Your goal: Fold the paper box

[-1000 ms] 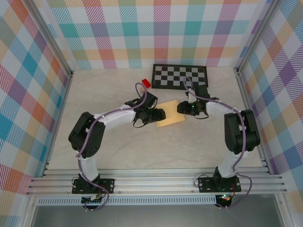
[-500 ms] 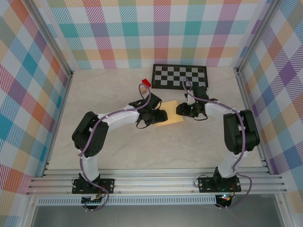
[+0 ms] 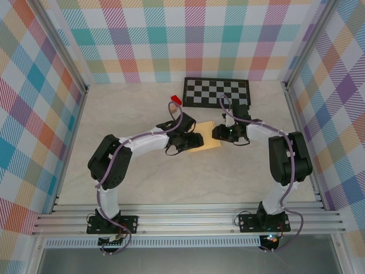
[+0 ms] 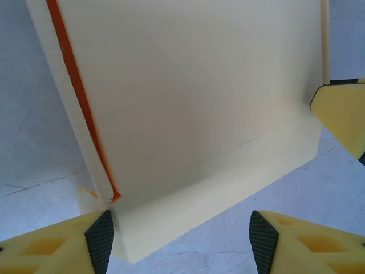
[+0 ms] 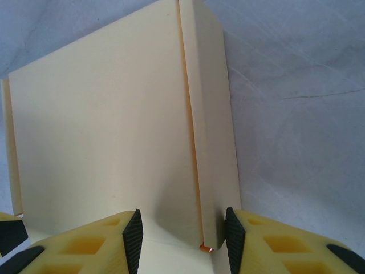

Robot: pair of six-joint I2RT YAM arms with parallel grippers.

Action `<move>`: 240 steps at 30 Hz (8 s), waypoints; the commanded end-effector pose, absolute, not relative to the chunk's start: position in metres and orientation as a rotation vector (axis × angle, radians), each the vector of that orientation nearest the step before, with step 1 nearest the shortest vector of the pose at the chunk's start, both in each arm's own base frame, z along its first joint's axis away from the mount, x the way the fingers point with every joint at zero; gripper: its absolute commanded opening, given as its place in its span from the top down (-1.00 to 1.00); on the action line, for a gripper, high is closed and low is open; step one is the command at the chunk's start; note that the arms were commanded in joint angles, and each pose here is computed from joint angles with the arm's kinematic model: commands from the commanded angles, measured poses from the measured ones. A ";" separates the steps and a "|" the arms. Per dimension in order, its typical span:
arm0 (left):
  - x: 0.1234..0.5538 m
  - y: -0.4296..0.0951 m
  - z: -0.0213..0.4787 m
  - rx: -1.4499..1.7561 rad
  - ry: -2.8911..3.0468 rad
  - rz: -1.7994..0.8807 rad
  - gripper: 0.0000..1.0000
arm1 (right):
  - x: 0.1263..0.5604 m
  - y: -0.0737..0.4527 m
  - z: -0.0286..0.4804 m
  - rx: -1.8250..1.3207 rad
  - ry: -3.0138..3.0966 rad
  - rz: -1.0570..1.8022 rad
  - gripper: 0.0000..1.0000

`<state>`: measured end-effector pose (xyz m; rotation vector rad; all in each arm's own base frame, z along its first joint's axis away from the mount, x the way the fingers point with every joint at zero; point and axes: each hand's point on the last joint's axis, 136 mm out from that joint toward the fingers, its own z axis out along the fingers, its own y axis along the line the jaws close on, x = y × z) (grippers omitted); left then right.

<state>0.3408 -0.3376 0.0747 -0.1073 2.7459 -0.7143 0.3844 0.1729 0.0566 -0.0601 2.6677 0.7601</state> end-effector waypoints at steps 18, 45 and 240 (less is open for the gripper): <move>0.352 -0.386 0.118 -0.259 2.595 -1.095 -0.10 | 0.372 0.184 0.044 0.003 2.718 0.870 0.16; 0.362 -0.375 0.104 -0.243 2.579 -1.022 0.05 | 0.366 0.182 0.033 0.019 2.749 0.857 0.18; 0.423 -0.264 0.086 -0.076 2.682 -0.538 -0.35 | 0.414 0.183 0.097 -0.149 2.608 0.743 0.05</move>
